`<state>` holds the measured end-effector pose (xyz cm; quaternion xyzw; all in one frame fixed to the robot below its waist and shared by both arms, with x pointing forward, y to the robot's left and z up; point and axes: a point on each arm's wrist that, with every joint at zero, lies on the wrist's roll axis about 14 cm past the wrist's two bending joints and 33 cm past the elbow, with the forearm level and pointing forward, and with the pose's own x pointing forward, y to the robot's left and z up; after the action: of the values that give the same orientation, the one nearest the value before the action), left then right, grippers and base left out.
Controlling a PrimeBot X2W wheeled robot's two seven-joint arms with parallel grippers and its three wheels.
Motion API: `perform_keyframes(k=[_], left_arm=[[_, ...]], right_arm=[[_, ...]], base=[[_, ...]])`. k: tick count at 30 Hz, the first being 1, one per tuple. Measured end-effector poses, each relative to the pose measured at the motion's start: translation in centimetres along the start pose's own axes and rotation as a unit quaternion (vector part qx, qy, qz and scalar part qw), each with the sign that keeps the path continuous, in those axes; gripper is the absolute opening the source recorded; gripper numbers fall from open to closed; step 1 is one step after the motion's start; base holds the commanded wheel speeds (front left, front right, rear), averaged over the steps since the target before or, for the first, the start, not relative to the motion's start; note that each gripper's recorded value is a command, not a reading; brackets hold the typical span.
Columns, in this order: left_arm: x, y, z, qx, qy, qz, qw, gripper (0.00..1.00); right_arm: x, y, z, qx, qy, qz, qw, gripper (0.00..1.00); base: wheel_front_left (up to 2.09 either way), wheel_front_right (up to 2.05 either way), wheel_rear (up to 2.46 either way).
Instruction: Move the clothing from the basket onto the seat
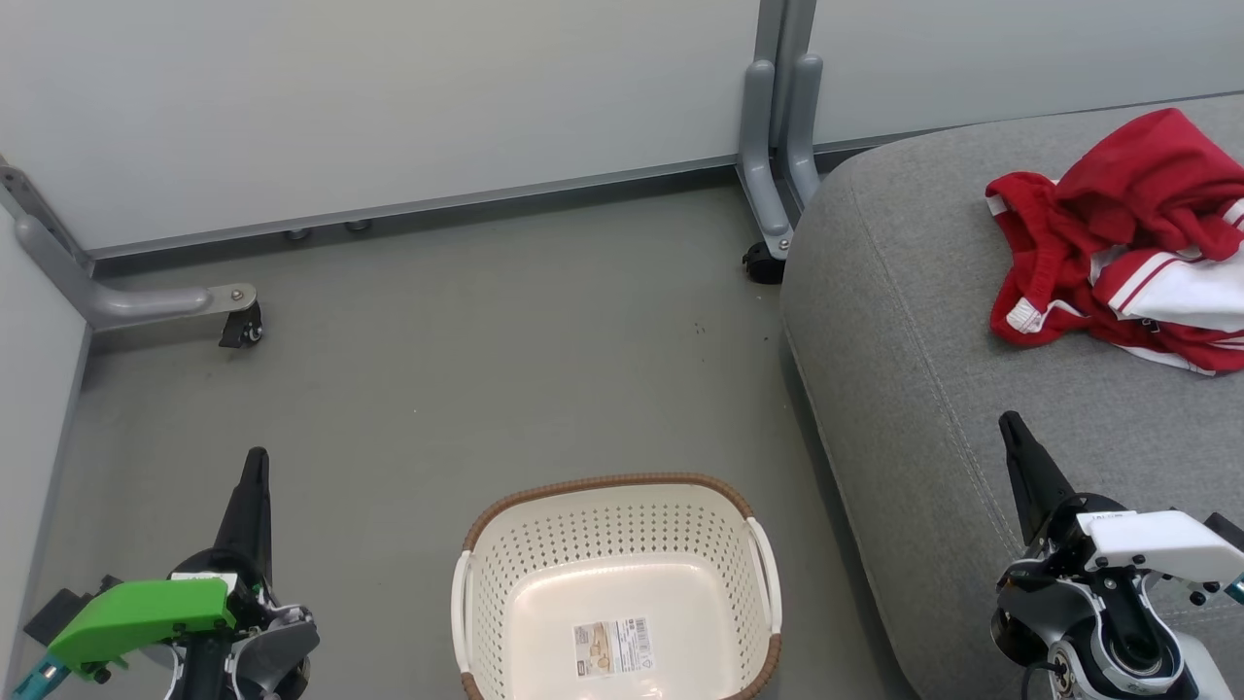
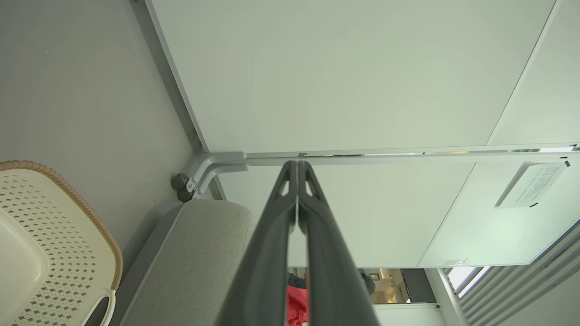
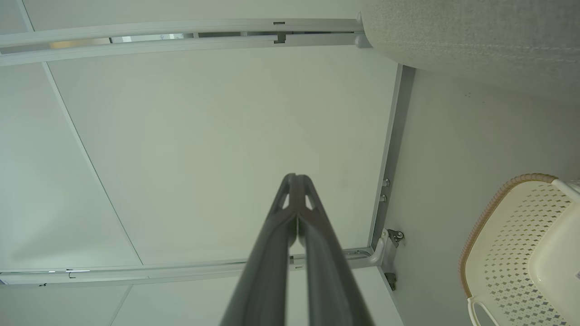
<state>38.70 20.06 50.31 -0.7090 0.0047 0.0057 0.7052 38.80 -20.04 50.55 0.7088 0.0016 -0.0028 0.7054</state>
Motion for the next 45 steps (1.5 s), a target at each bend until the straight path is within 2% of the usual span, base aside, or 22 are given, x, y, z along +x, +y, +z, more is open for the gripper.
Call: perform_keyframes(k=[45], left_arm=[[0.0, 0.03, -0.11, -0.001, 0.001, 0.0, 1.0, 0.0]], right_arm=[[0.0, -0.01, -0.02, 0.0, 0.0, 0.0, 1.0, 0.0]], base=[[0.0, 0.0, 0.0]])
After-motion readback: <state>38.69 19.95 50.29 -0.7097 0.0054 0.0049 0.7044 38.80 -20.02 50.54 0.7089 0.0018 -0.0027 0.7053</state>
